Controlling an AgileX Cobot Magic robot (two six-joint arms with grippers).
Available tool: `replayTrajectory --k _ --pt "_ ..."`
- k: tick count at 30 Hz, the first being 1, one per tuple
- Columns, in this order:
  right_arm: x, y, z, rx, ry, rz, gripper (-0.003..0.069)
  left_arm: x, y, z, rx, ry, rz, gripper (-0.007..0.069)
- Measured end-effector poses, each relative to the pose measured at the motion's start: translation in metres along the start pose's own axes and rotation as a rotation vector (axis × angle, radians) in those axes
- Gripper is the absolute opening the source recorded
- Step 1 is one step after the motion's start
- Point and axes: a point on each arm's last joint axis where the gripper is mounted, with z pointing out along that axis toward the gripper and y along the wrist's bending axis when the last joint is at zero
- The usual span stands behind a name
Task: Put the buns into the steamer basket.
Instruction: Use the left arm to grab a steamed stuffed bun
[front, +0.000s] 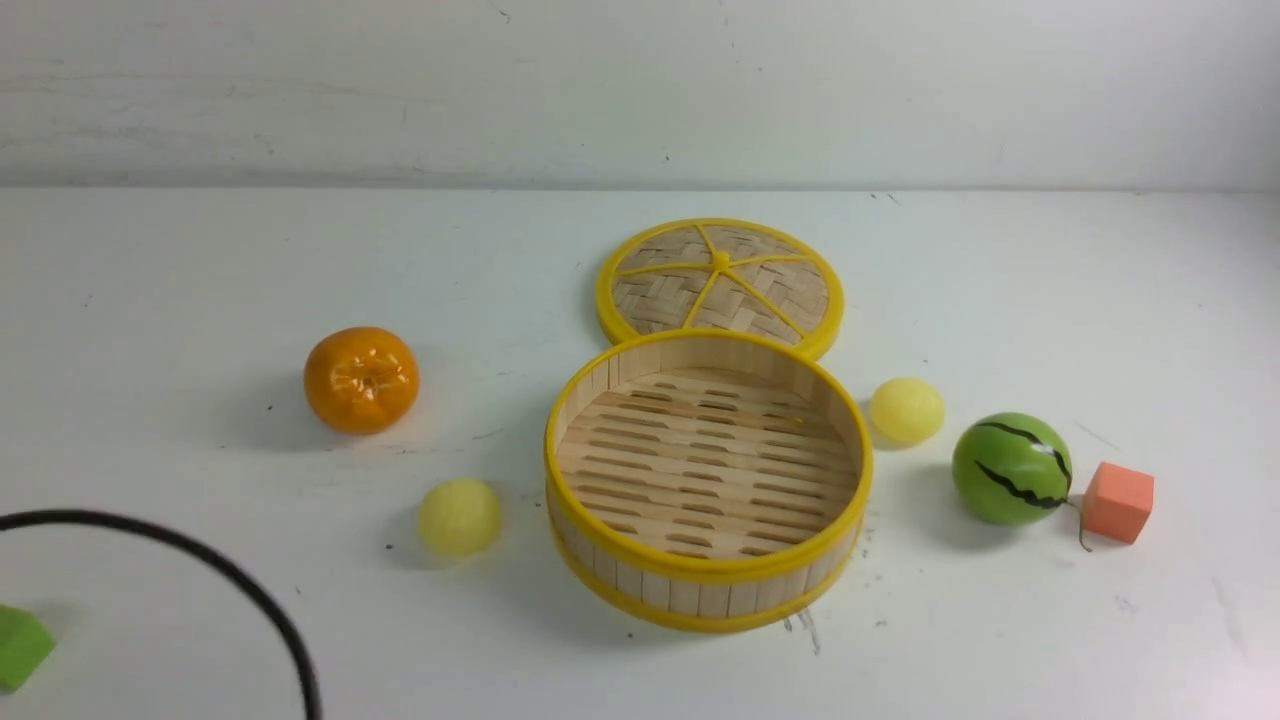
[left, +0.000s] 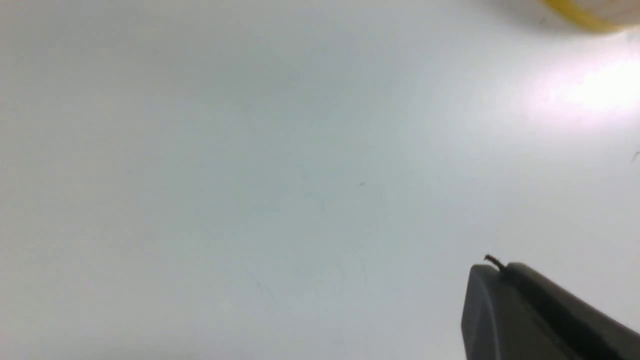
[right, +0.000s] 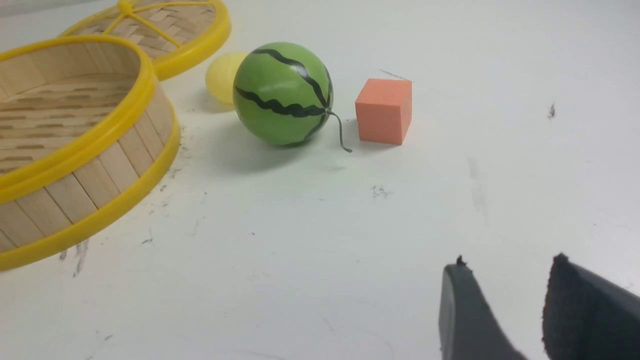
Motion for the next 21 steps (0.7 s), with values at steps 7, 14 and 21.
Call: replayTrajectory --k 7,14,21 --pt "0.000 0.000 0.000 0.000 0.000 0.000 0.0239 -0.061 -0.008 0.049 0.017 0.074 0.039 -0.0013" --pt "0.000 0.000 0.000 0.000 0.000 0.000 0.0239 -0.081 -0.074 0.071 0.085 0.096 0.249 -0.0013" --pt "0.000 0.000 0.000 0.000 0.000 0.000 0.0239 -0.124 -0.092 0.102 -0.101 0.120 0.300 -0.0013"
